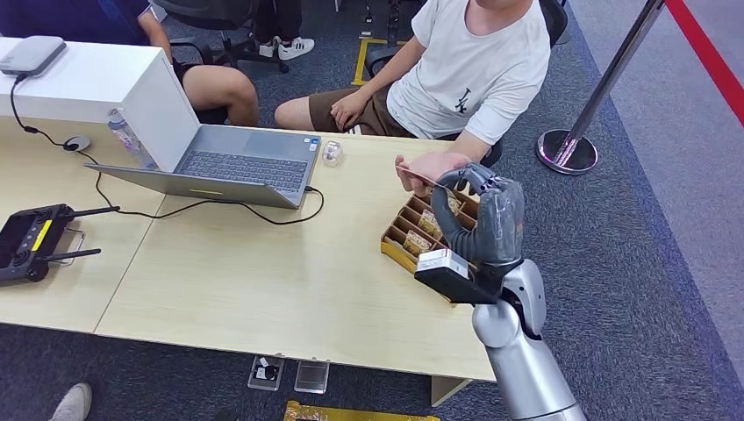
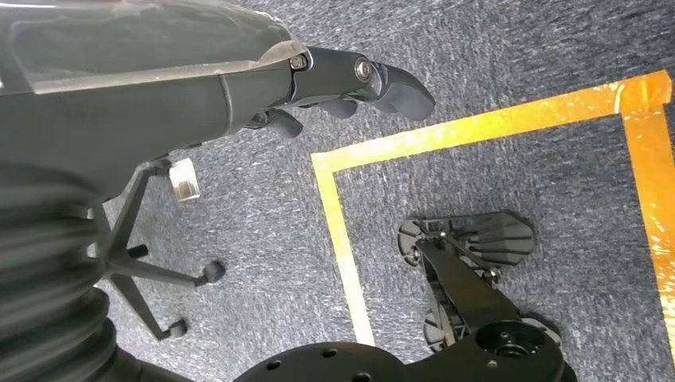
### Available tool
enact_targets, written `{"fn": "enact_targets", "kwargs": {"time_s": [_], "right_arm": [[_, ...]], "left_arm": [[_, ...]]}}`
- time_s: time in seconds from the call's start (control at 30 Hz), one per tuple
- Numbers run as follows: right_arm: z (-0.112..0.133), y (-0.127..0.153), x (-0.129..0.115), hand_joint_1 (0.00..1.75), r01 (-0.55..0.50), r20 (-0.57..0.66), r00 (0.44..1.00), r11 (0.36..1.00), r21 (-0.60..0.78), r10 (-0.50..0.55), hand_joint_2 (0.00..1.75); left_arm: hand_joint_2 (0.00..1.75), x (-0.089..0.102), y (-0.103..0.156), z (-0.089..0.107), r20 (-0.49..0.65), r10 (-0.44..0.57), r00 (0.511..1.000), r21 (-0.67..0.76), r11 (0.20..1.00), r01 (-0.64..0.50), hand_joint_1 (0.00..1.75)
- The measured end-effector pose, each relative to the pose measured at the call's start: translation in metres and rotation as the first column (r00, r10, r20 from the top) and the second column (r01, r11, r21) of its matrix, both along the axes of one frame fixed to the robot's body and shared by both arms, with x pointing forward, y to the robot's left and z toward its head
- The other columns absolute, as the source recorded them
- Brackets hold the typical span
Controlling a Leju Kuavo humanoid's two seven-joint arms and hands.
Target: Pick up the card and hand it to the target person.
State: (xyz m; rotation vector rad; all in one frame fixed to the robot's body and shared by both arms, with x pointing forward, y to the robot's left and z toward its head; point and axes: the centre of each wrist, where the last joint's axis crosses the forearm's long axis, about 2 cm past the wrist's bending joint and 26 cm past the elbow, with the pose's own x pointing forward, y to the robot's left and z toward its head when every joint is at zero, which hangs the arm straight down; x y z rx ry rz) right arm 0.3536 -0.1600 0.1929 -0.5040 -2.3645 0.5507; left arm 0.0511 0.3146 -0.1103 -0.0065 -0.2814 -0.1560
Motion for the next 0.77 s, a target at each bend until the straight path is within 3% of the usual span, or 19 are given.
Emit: {"fn": "enact_targets", "kwargs": {"time_s": [0.13,0.17,0.3,0.77], "right_arm": [[-0.0031,0.0023,0.0018,0.0,-0.006,-0.015,1.0,1.0,0.002,0.006,1.75],[-0.0038,0.0029,0.0021,0.0,-0.007,-0.019,1.0,1.0,0.005,0.007,1.75],[-0.0051,0.0043,0.0035,0.0,-0.006,-0.031,0.999,1.0,0.009,0.006,1.75],[-0.0041,0.0074,0.0055,0.0,-0.003,-0.037,0.999,1.0,0.008,0.004,1.75]], "left_arm": [[1.75,-0.0011,0.0001,-0.0001,0.005,-0.005,1.0,0.0,1.0,0.005,0.0],[1.75,-0.0013,0.0001,-0.0002,0.006,-0.008,1.0,0.001,1.0,0.008,0.0],[0.0,-0.0016,0.0002,-0.0002,0.02,-0.01,1.0,0.004,1.0,0.01,0.0],[0.0,-0.0018,0.0014,-0.0002,0.004,0.016,1.0,0.024,1.0,-0.016,0.0]]}}
